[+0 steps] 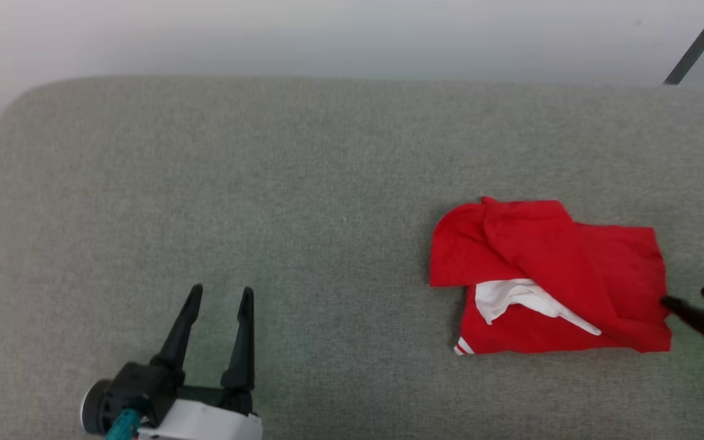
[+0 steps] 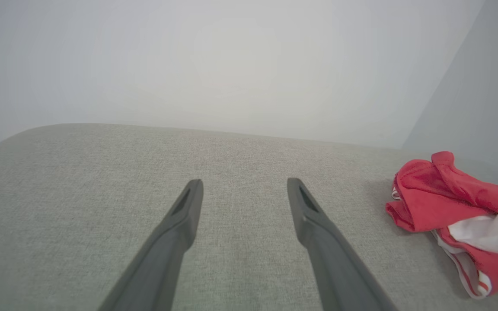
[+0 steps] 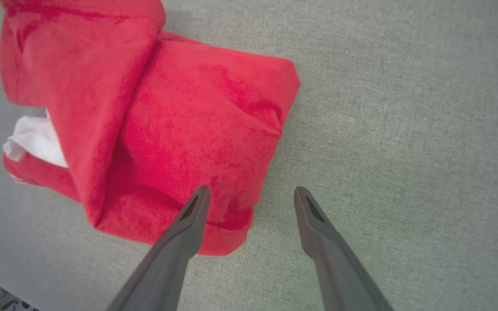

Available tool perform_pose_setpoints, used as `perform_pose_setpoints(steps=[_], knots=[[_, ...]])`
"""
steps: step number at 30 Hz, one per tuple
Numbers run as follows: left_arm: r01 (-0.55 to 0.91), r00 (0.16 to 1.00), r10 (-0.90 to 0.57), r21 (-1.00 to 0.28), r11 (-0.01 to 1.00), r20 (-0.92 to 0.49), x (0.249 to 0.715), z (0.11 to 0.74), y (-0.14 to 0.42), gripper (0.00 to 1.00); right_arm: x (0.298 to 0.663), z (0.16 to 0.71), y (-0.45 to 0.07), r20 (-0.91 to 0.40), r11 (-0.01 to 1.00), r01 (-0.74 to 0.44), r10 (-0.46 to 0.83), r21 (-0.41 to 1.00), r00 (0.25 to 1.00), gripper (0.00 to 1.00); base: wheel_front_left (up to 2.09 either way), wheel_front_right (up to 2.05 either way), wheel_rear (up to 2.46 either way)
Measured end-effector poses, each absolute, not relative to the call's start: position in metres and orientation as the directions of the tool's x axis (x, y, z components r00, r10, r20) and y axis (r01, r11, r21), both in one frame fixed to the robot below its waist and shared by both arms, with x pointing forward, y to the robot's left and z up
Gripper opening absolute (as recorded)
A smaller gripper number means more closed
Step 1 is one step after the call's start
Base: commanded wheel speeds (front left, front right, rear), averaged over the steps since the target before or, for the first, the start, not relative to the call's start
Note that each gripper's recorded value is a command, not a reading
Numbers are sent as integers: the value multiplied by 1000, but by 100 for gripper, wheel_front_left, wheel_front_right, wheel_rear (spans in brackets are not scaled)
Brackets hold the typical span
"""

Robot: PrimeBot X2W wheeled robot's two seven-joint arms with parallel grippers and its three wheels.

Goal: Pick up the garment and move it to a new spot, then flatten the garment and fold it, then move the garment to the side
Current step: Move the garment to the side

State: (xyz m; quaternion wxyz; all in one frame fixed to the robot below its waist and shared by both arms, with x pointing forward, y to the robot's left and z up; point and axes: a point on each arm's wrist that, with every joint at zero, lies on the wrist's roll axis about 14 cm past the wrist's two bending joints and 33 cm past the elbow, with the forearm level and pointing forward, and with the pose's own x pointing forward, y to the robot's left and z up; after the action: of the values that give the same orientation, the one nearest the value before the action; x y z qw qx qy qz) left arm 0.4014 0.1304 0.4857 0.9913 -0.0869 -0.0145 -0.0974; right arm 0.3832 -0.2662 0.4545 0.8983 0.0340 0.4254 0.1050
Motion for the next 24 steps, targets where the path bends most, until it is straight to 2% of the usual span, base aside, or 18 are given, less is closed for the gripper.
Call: perform_pose_setpoints(steps=[8,14,15,17,24], knots=[[210,978,-208,-173,962,29,421,474,123,100,404,421,-264,-832,975,-105,222,196,508,100,0,0,0],[204,979,-204,-174,964,12,430,465,125,100,405,389,-256,-877,973,-100,230,207,422,100,0,0,0],[200,980,-201,-174,964,9,431,464,126,100,407,388,-254,-875,972,-109,234,207,423,50,0,0,0],[193,981,-195,-175,966,2,431,462,127,100,414,387,-249,-858,968,-112,250,224,448,0,0,0,0],[217,976,-218,-177,960,15,434,465,120,100,433,407,-240,-753,964,-157,265,213,602,0,0,0,0]])
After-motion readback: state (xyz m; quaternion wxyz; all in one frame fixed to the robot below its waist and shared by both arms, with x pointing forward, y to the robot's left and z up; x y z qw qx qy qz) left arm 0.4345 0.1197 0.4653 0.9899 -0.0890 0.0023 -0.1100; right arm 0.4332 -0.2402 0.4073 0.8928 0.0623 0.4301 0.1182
